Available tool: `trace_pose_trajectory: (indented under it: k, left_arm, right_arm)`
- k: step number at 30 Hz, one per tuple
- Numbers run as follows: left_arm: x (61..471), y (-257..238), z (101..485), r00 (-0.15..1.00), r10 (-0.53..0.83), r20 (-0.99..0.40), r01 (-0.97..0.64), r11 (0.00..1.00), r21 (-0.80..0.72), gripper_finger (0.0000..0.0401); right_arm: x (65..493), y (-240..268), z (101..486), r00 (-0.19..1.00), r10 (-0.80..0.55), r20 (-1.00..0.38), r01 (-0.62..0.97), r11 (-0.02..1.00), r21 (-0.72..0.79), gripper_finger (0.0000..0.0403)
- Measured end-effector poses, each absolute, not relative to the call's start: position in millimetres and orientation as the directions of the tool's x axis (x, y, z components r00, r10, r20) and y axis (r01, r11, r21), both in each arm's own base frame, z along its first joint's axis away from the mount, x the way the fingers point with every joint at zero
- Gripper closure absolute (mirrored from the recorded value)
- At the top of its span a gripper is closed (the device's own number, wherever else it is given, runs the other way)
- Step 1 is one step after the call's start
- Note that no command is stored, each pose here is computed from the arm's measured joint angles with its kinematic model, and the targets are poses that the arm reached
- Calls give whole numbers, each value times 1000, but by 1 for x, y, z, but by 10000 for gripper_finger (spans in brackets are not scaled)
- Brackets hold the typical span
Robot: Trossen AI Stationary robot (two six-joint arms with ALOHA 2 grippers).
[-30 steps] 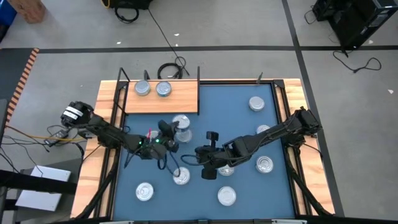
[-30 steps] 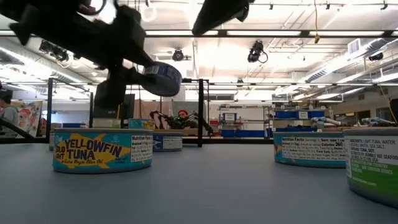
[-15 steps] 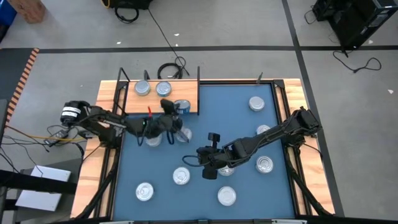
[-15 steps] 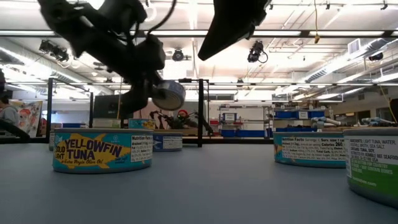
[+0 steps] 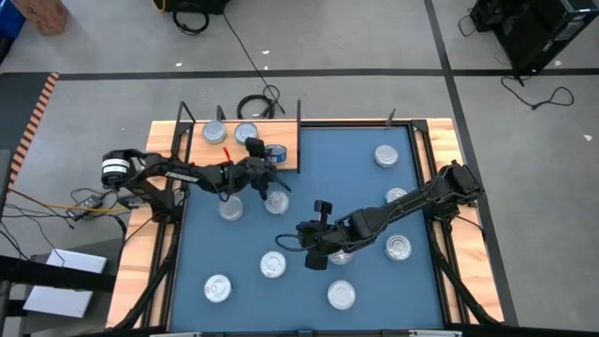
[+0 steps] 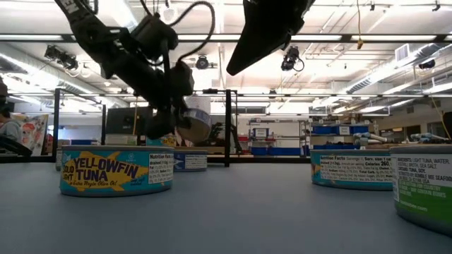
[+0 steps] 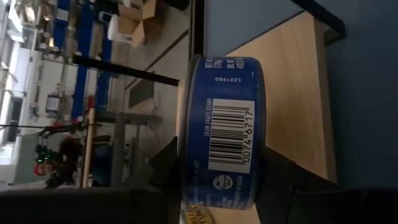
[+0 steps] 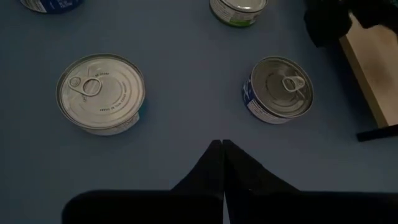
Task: Stack canned seafood by type on shelf
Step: Put the blue tuna can on the shelf
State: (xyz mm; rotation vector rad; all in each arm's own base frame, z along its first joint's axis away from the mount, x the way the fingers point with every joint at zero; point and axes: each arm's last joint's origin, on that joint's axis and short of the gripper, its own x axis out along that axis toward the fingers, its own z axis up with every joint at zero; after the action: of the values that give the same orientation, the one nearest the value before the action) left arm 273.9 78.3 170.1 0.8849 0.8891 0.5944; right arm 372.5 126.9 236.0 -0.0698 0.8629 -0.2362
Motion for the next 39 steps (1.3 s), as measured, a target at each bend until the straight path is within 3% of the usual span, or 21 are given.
trace_pose_trajectory:
  k: [28,34,39]
  left_arm:
    - [269,111,167,573,677,-462,-123,628,768,254]
    - [275,113,175,554,672,-492,-139,657,741,171]
    - [279,117,183,541,676,-500,-148,662,735,159]
  right_arm:
    - [372,127,236,625,-231,-746,173,973,-156,398]
    - [372,127,236,624,-228,-747,171,973,-154,398]
    - [372,127,236,624,-224,-749,169,974,-151,398]
